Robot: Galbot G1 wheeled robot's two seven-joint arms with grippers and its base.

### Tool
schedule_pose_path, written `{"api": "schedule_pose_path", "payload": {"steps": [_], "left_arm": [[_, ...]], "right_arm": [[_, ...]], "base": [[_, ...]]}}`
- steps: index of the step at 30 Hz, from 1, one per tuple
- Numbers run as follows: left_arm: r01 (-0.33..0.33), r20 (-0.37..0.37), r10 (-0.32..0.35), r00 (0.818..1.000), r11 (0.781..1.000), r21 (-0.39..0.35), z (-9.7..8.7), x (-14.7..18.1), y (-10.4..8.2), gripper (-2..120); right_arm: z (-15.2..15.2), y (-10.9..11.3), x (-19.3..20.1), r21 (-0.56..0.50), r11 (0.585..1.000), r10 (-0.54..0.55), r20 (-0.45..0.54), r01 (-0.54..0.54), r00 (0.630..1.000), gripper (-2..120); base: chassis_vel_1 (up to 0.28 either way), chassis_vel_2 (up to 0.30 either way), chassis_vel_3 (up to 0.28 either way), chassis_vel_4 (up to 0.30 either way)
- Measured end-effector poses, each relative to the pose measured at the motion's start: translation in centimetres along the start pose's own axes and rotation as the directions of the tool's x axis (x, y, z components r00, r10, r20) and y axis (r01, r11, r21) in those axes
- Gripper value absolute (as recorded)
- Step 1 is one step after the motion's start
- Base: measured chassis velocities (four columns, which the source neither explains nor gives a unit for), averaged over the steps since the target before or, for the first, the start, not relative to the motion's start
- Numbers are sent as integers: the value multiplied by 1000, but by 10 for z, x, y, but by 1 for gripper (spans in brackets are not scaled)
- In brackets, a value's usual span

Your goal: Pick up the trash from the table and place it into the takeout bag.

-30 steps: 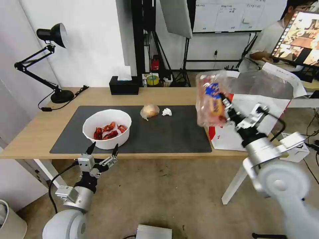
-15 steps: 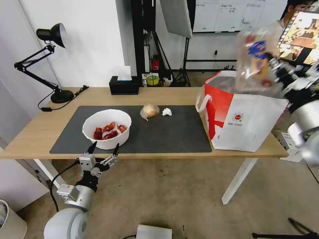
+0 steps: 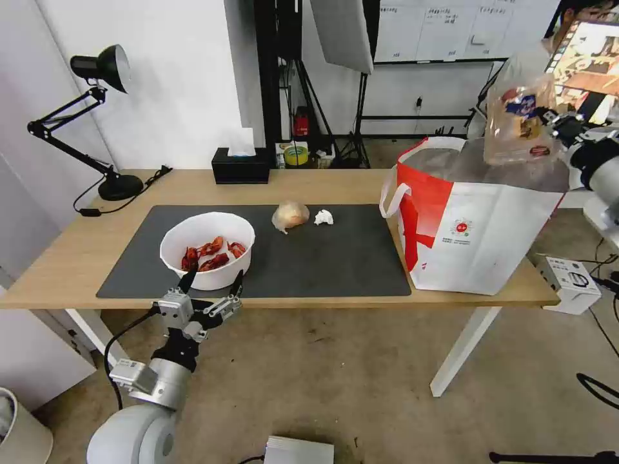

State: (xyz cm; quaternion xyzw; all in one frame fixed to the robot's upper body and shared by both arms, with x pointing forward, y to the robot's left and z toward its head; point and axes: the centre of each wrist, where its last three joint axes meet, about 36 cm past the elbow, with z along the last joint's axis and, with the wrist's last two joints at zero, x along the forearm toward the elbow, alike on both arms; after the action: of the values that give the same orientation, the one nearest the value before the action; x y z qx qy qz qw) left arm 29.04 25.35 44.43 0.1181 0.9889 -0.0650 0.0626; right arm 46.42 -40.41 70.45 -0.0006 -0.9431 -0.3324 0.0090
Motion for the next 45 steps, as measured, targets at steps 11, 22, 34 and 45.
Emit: {"api": "schedule_pose_path", "payload": {"steps": [11,22,34,45], "left_arm": [[-1,2,1,1000,1000,-3,0,2,-1,100],[-1,4,1,1000,1000,7,-1,4,-5,100],[5,9,-5,1000,1000,2,-2,3,-3,100],[10,11,-10,1000,1000,3,-2,3,-3,100]], "right_arm": [[-12,5,-31,-103,976,178,-135,-192,975,0],[-5,8,-40,-102,967,212,-180,-233,960,11],[-5,10,-27,-101,975,179,-152,-195,972,51],[41,6,5,114,980,-173,106,161,979,91]], "base": [[0,0,0,0],[0,0,0,0],[0,0,0,0],[0,0,0,0]]}}
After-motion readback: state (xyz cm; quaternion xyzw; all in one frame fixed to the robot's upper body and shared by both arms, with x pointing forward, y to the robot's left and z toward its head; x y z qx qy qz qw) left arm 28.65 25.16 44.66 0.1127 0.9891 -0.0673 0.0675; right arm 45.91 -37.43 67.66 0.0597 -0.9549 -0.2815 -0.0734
